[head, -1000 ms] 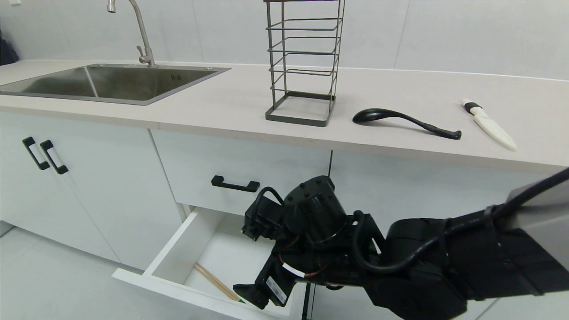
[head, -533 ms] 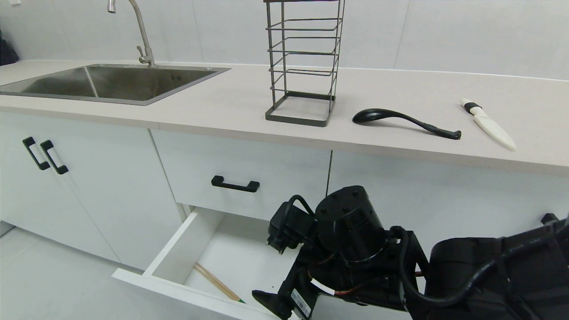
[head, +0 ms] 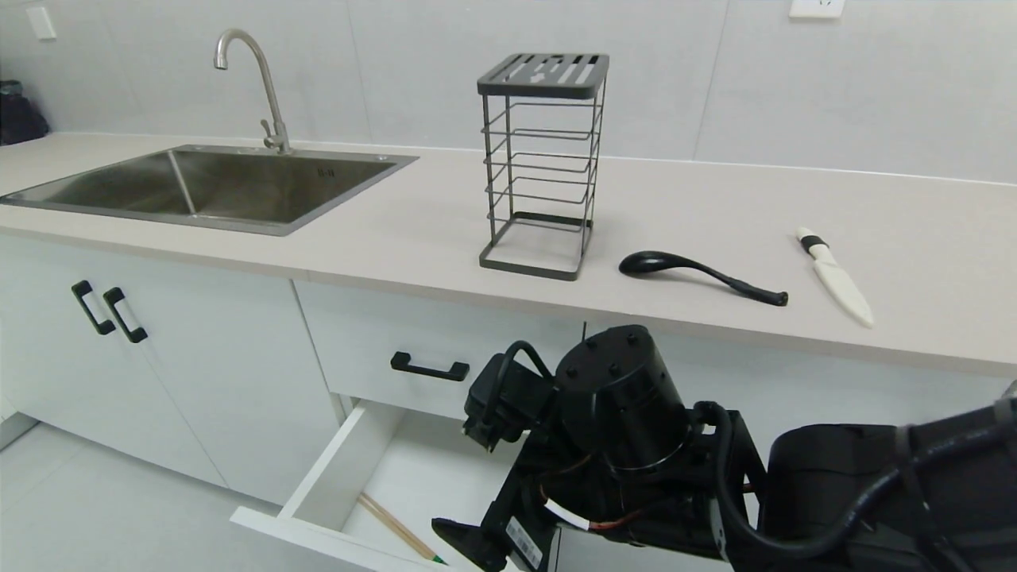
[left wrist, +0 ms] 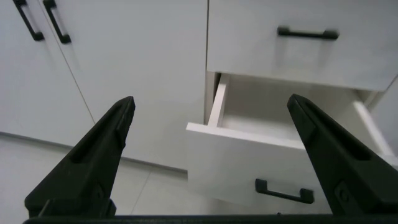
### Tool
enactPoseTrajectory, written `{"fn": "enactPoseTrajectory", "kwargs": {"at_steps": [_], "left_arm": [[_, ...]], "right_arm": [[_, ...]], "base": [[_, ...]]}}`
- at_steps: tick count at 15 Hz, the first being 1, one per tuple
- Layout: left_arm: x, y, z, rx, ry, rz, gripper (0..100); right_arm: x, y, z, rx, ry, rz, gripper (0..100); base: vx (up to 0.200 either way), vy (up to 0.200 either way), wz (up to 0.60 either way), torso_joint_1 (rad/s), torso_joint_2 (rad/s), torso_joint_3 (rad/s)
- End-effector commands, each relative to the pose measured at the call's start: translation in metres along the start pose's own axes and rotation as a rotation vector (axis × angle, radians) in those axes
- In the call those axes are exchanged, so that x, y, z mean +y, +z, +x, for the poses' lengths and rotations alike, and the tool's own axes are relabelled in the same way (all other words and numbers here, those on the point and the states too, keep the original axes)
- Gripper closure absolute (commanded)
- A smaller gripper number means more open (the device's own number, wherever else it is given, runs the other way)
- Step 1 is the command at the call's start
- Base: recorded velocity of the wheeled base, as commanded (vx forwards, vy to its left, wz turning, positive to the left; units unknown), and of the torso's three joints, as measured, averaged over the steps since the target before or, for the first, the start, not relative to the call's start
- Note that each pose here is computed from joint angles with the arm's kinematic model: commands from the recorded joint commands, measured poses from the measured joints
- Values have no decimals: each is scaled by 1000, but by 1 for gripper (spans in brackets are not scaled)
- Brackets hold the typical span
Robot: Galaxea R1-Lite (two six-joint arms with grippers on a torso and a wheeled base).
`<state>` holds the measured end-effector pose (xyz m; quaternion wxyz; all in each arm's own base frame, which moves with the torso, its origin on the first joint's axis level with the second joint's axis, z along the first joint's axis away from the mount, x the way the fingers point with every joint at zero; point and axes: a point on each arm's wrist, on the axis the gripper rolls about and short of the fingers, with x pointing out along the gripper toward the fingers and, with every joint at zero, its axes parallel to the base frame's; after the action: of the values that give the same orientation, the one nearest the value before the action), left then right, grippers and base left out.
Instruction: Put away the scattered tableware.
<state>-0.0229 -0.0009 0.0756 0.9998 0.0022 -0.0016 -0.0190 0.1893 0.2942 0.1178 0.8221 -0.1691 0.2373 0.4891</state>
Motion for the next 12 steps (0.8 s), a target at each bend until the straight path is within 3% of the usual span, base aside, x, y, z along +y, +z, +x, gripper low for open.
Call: {"fn": "enactPoseTrajectory", "kwargs": {"at_steps": [1, 12], "left_arm": [[0, 0, 0, 2, 0, 0, 0], [0, 0, 0, 2, 0, 0, 0]], "right_arm": [[0, -1, 2, 7, 0, 1, 0], [-4, -4, 23, 28, 1, 9, 0]], "base": [[0, 0, 0, 173, -520, -266], [0, 0, 0, 240, -486, -272]]}}
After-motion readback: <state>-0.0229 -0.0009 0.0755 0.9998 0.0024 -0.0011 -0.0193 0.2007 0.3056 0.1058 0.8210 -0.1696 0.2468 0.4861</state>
